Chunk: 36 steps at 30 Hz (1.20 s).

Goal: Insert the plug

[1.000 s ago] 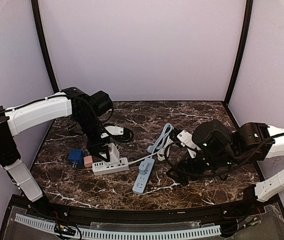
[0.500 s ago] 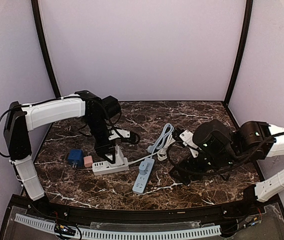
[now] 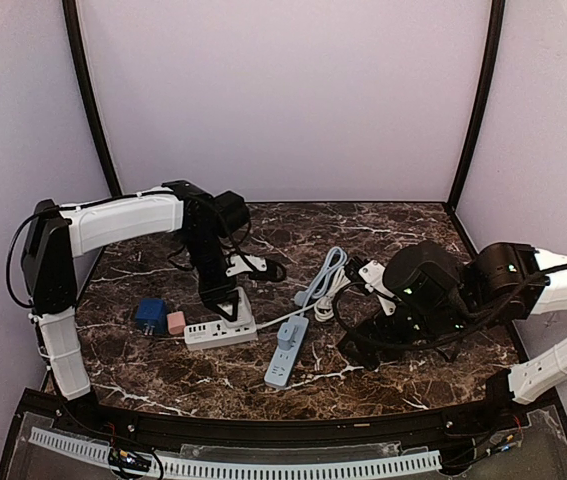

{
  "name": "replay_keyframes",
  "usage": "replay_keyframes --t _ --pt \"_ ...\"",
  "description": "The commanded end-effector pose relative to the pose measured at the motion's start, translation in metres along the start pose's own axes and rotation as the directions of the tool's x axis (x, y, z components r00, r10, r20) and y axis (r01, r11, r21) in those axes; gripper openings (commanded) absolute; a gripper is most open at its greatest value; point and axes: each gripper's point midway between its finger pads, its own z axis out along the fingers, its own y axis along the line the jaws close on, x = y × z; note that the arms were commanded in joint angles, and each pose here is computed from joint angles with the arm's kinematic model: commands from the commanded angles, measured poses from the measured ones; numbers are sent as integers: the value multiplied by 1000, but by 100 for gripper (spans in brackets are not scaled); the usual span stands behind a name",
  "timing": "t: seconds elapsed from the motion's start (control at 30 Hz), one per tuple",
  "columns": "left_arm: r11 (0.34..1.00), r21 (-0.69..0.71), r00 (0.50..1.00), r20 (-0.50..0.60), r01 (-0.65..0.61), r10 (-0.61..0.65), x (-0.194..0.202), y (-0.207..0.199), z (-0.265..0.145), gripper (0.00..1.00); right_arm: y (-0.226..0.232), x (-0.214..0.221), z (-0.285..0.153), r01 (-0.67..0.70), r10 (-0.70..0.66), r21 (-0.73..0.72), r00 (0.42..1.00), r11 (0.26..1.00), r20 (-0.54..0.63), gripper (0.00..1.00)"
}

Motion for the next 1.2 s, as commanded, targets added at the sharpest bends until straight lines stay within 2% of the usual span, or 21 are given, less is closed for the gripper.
replay_keyframes --t 0.0,1.17 --pt "1000 3 1000 -29 12 -11 6 1 -1 1 -1 5 1 -8 8 10 1000 1000 -14 99" --pt "998 -1 998 -36 60 -60 3 9 11 1 11 5 9 -40 40 -11 998 999 -41 99"
